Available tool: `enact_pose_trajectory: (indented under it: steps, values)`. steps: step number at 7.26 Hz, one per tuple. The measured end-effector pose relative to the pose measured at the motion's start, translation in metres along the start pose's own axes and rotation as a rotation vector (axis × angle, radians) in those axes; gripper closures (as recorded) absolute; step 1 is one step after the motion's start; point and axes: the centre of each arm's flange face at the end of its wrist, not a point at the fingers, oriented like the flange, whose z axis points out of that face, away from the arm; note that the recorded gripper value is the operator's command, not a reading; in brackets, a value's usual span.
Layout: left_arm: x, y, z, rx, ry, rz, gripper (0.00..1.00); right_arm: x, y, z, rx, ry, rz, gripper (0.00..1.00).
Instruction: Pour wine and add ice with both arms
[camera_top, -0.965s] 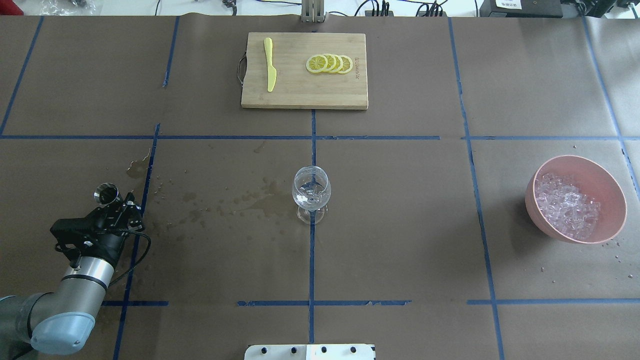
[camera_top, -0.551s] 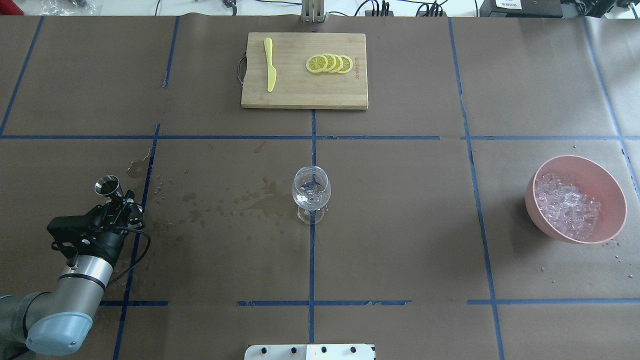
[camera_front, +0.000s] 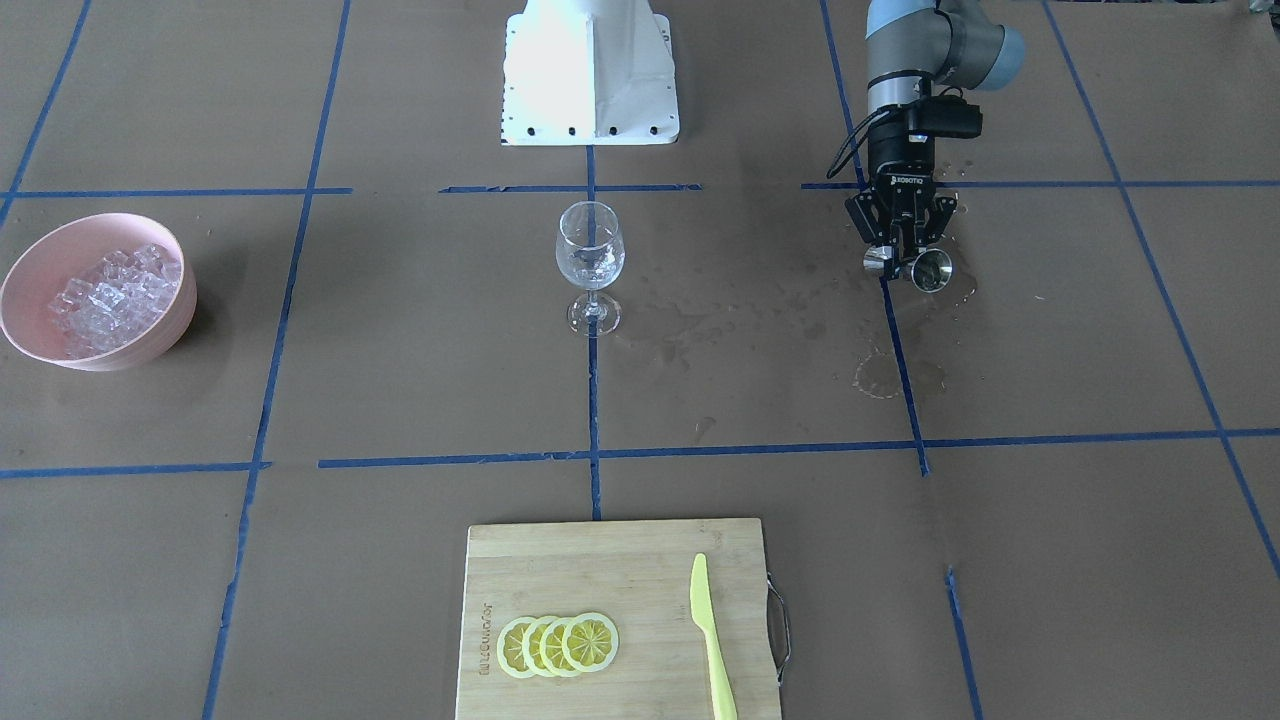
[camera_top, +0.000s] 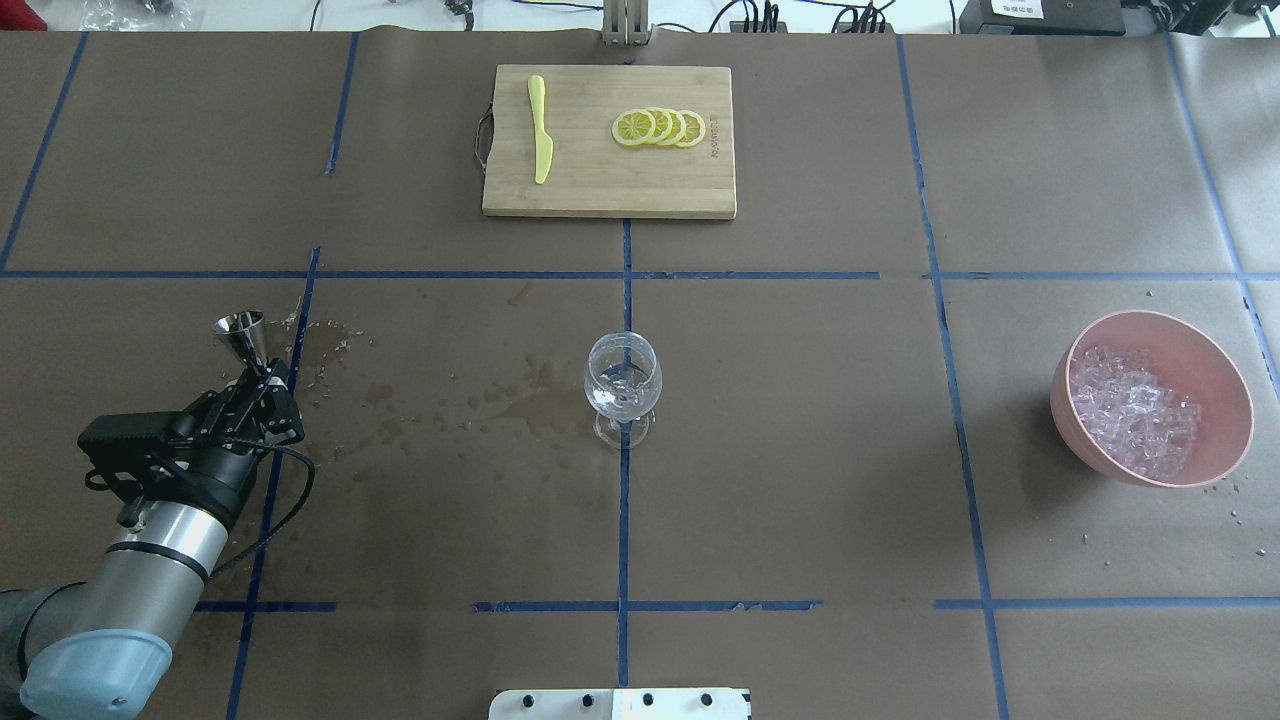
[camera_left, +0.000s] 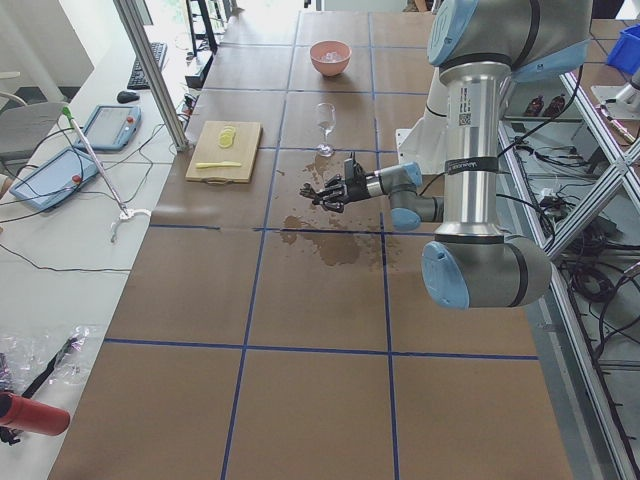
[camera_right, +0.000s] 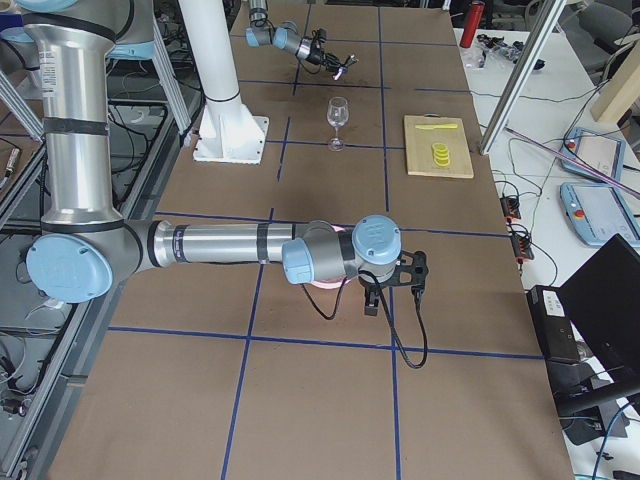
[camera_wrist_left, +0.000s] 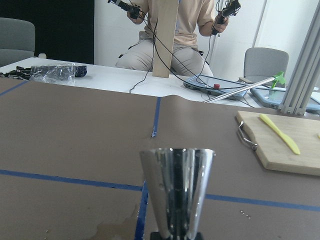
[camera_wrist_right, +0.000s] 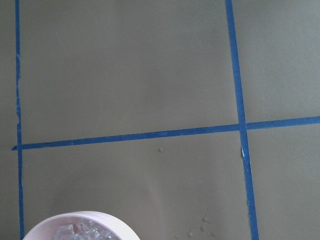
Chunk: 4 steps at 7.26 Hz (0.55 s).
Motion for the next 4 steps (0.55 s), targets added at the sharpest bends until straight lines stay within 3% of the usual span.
enact_pose_trajectory:
  steps: [4]
  values:
    - [0.031, -0.022, -0.011, 0.006, 0.044, -0.042, 1.00, 0.001, 0.001, 0.001, -0.004, -0.004, 0.004, 0.00]
